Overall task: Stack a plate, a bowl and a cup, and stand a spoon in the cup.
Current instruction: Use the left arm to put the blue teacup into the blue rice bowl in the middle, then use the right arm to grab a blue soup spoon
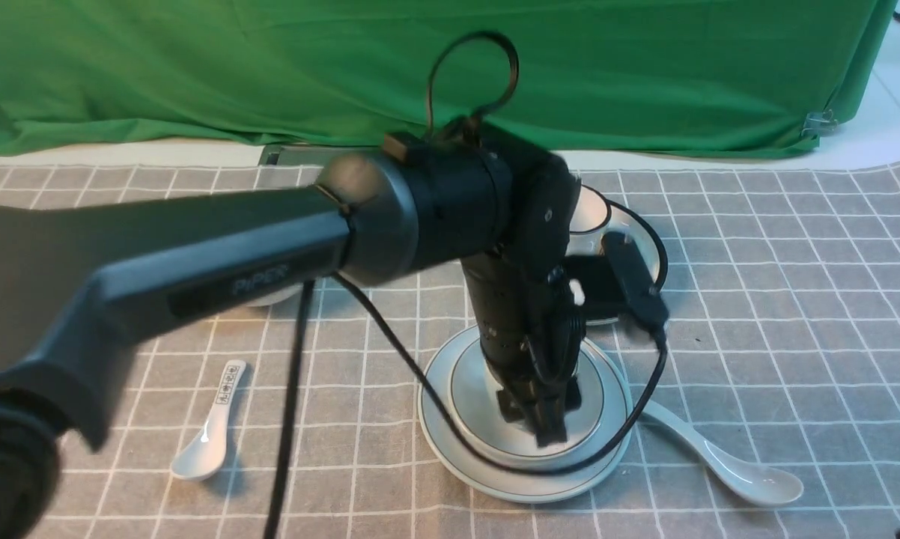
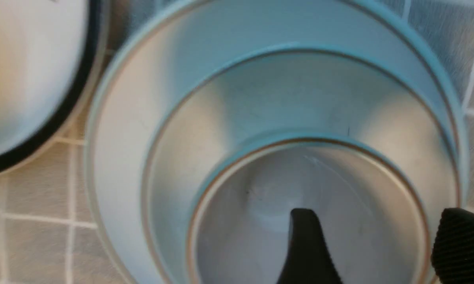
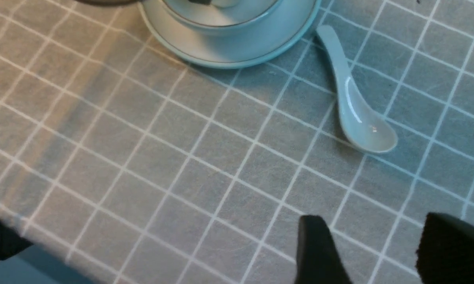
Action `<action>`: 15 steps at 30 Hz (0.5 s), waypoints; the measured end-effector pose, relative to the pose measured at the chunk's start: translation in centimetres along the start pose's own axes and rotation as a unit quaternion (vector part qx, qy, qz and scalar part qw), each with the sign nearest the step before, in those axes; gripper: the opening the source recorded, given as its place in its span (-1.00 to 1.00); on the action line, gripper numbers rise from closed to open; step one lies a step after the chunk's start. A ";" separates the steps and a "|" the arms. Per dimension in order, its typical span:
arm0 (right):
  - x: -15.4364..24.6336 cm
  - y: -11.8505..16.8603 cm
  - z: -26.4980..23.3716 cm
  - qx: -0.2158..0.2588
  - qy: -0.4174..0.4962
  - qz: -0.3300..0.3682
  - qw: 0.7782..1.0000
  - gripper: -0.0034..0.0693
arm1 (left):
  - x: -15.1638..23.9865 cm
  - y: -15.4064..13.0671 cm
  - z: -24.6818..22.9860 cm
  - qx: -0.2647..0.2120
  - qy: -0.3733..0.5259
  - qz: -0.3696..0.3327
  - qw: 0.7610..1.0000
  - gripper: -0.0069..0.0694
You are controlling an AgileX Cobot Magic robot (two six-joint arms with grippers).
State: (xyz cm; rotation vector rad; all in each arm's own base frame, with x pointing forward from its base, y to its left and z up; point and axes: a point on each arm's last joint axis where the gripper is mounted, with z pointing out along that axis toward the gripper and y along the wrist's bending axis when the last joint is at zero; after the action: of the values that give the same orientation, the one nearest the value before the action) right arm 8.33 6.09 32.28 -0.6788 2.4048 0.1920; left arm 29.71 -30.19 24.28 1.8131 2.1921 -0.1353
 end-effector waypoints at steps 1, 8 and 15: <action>-0.5 0.0 0.4 0.010 0.007 -0.007 1.000 0.13 | -0.3 0.1 -1.2 -0.007 -0.019 -0.017 1.000 0.32; -4.9 0.8 5.2 0.044 0.101 -0.096 0.989 0.08 | 0.1 -2.0 -14.2 -0.044 -0.159 -0.099 0.981 0.02; -7.7 -1.8 14.2 -0.004 0.241 -0.112 0.964 0.08 | 6.8 -8.1 -22.0 -0.043 -0.289 -0.116 0.949 -0.75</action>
State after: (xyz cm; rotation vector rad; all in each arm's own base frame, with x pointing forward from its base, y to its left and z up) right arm 21.98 12.01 25.74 -1.0983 2.7512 -0.0701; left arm 17.10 -19.83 42.38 1.2495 1.9298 -0.5378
